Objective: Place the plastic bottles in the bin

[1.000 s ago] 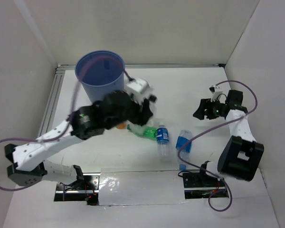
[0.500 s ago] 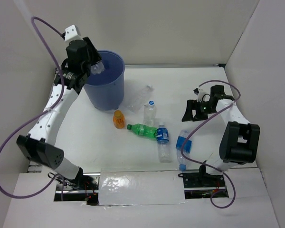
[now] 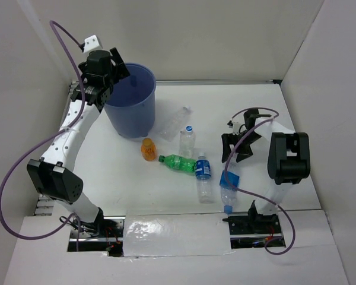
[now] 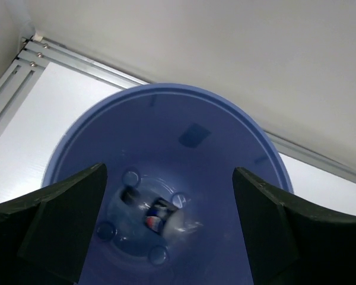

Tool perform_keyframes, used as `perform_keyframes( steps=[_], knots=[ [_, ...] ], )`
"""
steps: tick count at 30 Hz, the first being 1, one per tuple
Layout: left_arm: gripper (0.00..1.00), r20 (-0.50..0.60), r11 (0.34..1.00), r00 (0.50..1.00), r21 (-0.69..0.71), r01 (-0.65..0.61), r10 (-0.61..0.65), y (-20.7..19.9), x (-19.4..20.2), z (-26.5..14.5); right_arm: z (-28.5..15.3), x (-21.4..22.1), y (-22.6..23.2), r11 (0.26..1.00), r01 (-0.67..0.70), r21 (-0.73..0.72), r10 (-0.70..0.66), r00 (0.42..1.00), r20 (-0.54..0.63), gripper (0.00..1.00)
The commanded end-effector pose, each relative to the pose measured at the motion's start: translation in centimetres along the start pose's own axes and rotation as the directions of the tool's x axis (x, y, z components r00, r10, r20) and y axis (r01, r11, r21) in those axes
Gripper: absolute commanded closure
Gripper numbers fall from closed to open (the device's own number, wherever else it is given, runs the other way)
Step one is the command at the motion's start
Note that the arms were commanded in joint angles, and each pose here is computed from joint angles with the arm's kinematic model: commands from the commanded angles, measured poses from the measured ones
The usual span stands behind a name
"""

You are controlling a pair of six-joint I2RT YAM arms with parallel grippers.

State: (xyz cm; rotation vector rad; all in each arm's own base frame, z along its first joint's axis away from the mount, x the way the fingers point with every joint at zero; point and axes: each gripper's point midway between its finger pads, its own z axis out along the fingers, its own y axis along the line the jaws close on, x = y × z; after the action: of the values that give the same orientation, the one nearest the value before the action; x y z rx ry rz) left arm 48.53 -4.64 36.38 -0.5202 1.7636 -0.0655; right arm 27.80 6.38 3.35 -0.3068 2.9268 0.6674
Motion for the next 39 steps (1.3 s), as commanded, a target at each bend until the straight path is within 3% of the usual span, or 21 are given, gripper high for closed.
perform_keyframes(
  steps=[1,6,12,18,26,29,32,35,36,39],
  knots=[
    [0.00,0.113,0.992,0.994,0.121,-0.027,0.014,-3.3,-3.7,-3.9,-1.4,-0.4,-1.1,0.997,0.009,0.071,-0.005,0.998,-0.055,0.11],
    [0.00,0.134,0.978,0.988,0.188,-0.094,0.069,-4.5,-2.7,-8.6,-1.8,0.3,-1.7,0.995,0.039,0.091,-0.027,0.991,-0.134,0.09],
    [0.00,0.099,0.957,0.990,0.266,-0.120,0.096,-3.1,2.3,-14.1,-2.3,1.2,-1.9,0.993,0.081,0.088,-0.058,0.970,-0.238,0.03],
    [0.00,-0.005,0.934,0.989,0.328,-0.141,0.151,-2.2,8.5,-17.8,-2.1,2.6,-0.8,0.994,0.102,0.033,-0.085,0.936,-0.341,0.01],
    [0.00,-0.066,0.927,0.986,0.355,-0.119,0.152,-2.0,12.3,-20.5,-1.4,3.0,1.0,0.989,0.150,-0.016,-0.144,0.907,-0.396,0.01],
    [0.00,-0.081,0.909,0.979,0.392,-0.141,0.186,-2.7,13.6,-21.6,-1.4,1.6,1.1,0.985,0.172,-0.013,-0.166,0.925,-0.343,0.01],
    [0.00,-0.114,0.846,0.962,0.509,-0.157,0.247,-4.3,15.8,-23.6,-2.7,-1.9,1.1,0.984,0.177,-0.013,-0.176,0.969,-0.171,0.02],
    [0.03,-0.144,0.722,0.931,0.674,-0.156,0.336,-6.9,19.2,-26.7,-4.4,-5.0,1.1,0.973,0.229,0.021,-0.228,0.973,-0.026,0.03],
    [0.08,-0.158,0.642,0.911,0.755,-0.136,0.380,-8.6,21.2,-28.6,-5.5,-6.1,0.6,0.973,0.229,0.034,-0.230,0.972,0.043,0.03],
    [0.18,-0.170,0.539,0.886,0.836,-0.102,0.431,-11.7,24.1,-31.2,-7.2,-8.0,0.8,0.968,0.249,0.041,-0.252,0.954,0.162,0.07]
  ],
)
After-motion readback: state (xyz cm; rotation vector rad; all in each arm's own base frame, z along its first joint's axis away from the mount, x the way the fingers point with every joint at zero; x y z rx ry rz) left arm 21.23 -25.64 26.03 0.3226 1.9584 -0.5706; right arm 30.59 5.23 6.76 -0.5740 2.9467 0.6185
